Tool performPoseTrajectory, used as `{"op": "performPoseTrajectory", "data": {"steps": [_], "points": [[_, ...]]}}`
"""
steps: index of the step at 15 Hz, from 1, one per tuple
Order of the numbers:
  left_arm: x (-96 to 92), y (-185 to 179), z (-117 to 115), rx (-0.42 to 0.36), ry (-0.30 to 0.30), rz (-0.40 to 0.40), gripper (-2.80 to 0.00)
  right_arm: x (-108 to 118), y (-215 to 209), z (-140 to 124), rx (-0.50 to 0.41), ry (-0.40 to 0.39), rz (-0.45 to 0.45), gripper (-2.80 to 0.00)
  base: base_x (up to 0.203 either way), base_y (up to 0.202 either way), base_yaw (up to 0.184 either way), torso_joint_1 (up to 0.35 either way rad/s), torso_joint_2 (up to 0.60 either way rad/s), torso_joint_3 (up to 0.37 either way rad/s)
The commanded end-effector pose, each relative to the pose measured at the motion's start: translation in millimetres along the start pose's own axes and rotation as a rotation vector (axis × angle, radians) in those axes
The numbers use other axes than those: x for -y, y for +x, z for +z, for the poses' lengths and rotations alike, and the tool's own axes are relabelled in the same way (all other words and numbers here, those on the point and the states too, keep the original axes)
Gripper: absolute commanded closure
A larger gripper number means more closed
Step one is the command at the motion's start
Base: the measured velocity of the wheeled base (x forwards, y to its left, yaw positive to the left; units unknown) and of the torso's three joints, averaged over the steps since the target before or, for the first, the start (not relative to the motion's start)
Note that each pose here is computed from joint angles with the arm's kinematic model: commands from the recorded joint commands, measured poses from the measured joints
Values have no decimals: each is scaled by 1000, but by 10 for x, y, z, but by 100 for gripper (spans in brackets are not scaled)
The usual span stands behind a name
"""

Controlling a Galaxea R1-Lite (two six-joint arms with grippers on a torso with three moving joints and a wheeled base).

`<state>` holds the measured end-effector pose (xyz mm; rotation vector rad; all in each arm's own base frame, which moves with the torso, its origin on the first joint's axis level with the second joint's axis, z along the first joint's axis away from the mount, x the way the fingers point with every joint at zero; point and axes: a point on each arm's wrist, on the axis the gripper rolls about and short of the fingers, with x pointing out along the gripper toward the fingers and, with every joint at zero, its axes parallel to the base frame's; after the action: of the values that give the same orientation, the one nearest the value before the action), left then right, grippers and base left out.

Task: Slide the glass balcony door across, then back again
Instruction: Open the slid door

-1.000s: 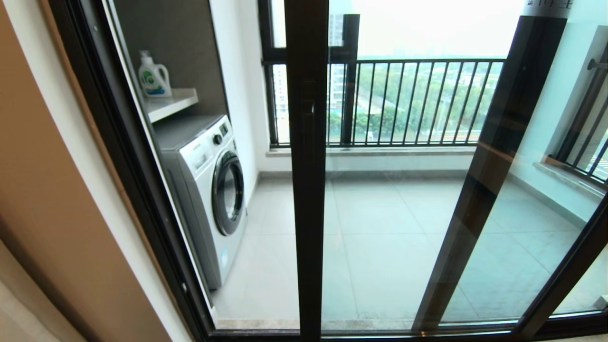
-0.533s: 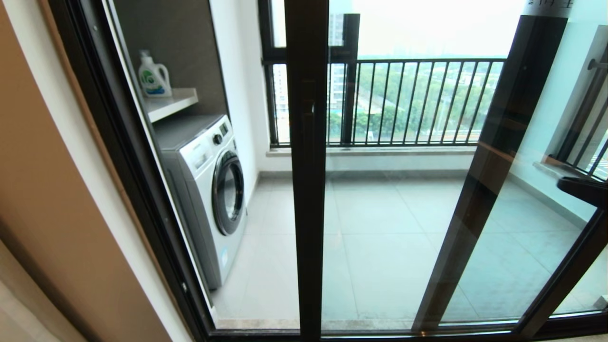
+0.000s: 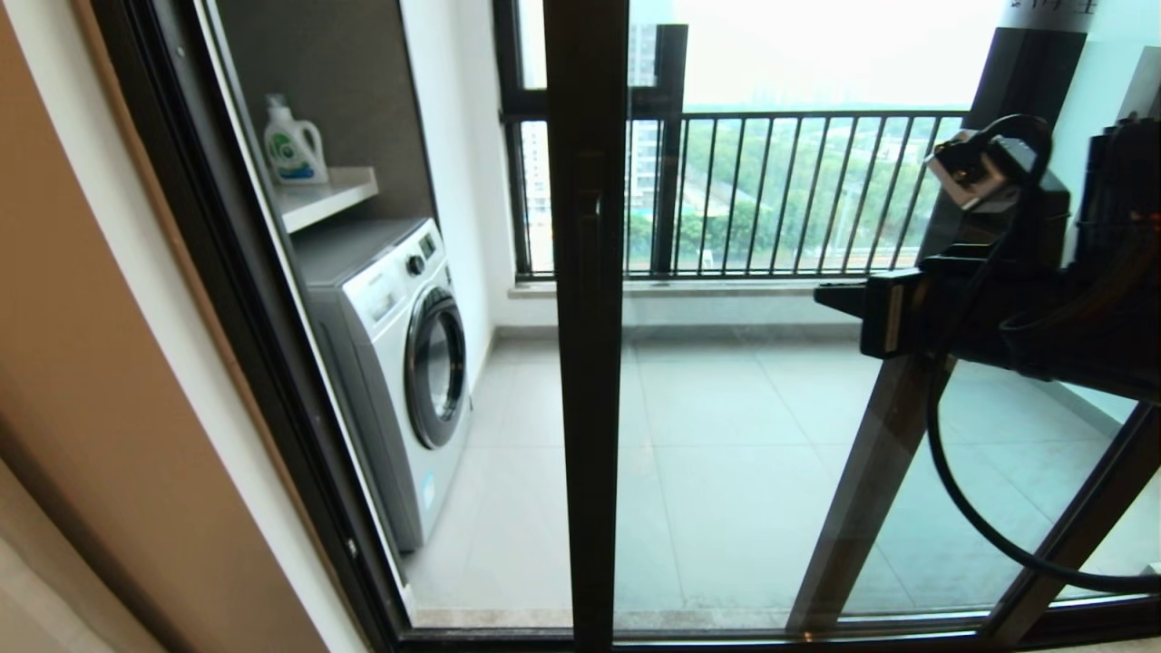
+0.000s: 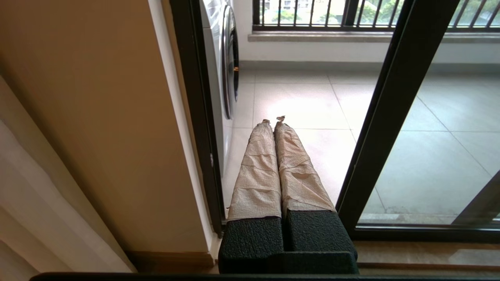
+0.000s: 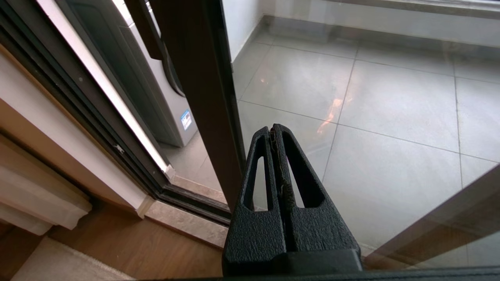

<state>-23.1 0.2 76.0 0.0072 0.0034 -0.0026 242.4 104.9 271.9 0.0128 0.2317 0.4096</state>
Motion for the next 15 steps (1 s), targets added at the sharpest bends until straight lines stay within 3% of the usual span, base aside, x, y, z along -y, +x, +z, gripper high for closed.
{"op": "performPoseTrajectory", "data": {"steps": [1, 9, 12, 15], "points": [[0, 2, 0, -3, 0, 0, 0, -163, 416, -90, -51, -14, 34, 0, 0, 0, 0, 0, 0, 0], [-1, 2, 0, -3, 0, 1, 0, -366, 1077, 114, 19, -18, 63, 0, 0, 0, 0, 0, 0, 0], [0, 2, 0, -3, 0, -1, 0, -492, 980, 201, 50, -23, 98, 0, 0, 0, 0, 0, 0, 0], [0, 2, 0, -3, 0, -1, 0, -745, 681, 439, 170, -24, 184, 0, 0, 0, 0, 0, 0, 0]]}}
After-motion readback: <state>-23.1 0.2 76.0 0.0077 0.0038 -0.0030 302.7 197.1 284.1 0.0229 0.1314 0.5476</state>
